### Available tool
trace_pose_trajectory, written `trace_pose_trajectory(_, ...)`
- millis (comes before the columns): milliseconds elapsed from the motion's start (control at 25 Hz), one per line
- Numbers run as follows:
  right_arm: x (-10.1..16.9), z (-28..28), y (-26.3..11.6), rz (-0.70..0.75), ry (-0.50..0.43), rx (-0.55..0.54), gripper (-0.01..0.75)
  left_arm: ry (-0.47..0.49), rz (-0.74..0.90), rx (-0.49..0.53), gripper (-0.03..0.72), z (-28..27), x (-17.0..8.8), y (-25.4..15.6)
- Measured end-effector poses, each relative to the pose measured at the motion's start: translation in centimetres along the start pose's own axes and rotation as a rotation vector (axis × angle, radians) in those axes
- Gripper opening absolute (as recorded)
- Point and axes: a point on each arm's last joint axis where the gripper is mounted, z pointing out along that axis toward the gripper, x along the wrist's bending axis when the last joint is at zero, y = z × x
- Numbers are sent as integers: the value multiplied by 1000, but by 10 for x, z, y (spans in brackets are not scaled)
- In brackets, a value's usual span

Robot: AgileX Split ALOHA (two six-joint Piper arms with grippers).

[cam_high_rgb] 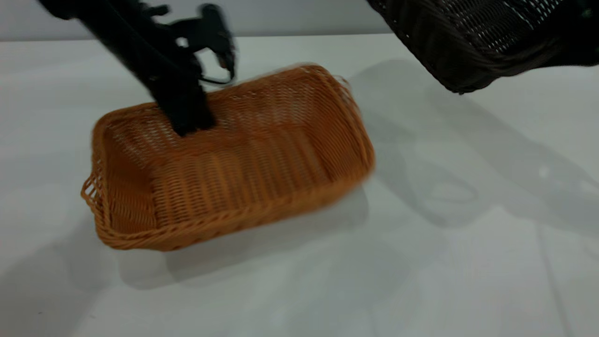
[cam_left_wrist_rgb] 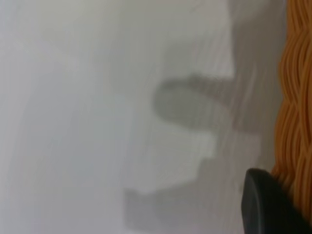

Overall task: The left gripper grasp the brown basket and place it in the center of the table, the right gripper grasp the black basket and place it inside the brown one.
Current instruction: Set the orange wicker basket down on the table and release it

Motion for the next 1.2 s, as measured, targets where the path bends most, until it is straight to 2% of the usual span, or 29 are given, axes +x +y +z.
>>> trace_pose_trajectory(120,14,-11,8,-111,-29,85,92,-20,172,-29,75,4,-15,25)
trace_pose_trajectory(240,29,-20,16,-172,-51,108,92,-30,257,-43,74,5,-23,37)
trace_pose_trajectory(360,37,-24,20,-194,-48,110,92,-31,273,-47,74,6,-25,39)
trace_pose_trajectory(600,38,-25,20,-200,-52,118,92,-31,239,-60,93,6,-25,40)
trace_pose_trajectory(760,38,-25,20,-200,-52,119,92,-13,160,-89,209,5,-24,43)
trace_pose_trajectory(880,38,-25,20,-201,-52,119,92,5,113,-111,353,1,-21,47)
trace_pose_trajectory(1000,39,-25,20,-201,-52,118,92,27,113,-138,454,-16,-16,55)
trace_pose_trajectory(1200,46,-29,26,-232,-47,97,92,-28,122,-217,489,-75,-13,75)
